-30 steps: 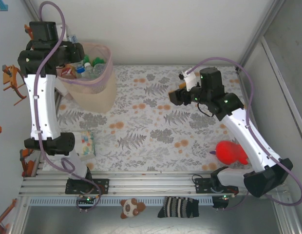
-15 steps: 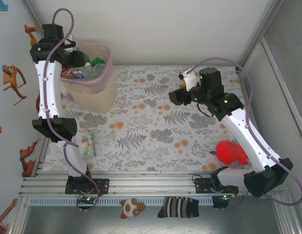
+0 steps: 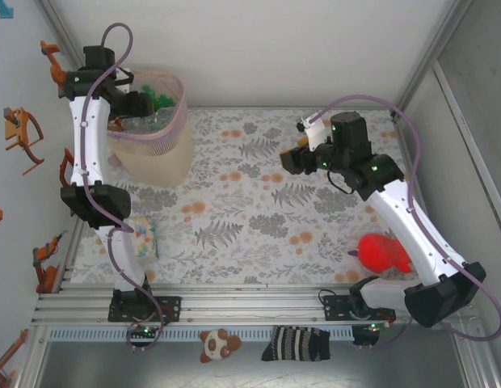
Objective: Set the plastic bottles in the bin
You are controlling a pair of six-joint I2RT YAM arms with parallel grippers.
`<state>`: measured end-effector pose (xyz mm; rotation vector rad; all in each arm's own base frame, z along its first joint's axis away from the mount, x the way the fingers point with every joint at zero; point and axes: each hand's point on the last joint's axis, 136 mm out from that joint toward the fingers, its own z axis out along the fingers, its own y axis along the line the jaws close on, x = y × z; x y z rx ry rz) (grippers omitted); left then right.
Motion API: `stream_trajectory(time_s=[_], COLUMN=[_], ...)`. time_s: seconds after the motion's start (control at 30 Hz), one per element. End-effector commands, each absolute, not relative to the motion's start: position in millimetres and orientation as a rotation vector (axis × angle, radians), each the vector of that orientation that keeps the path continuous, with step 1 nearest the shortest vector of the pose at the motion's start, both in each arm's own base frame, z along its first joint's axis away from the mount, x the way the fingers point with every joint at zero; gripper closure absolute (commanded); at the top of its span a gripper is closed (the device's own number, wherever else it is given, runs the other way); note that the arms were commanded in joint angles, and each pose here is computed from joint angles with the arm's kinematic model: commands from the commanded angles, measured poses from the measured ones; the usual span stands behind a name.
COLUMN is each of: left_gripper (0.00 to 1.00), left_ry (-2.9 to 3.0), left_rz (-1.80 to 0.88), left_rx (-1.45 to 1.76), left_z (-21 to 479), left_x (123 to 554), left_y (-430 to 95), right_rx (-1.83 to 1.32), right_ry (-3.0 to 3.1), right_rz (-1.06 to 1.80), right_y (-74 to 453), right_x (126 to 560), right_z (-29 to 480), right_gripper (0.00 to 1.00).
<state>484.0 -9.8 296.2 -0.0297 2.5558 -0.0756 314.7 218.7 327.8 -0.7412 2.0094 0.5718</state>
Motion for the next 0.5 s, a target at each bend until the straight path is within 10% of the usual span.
stream_trajectory(time_s=[0.0,0.47], left_gripper=[0.23,0.14], left_ry=[2.534,2.348], left_rz=[-0.093,-0.105], left_rx=[-0.030,-0.080], left_z=[311.7,388.1], left_x=[476.3,440.3], left_y=[-8.6,-7.5], right_rx=[-0.749,-0.740], right_ry=[1.990,1.972], right_rz=[0.553,0.533], right_y=[218.3,212.0], right_x=[313.1,307.0], right_z=[332.7,341.1], right_gripper=[0.35,0.35])
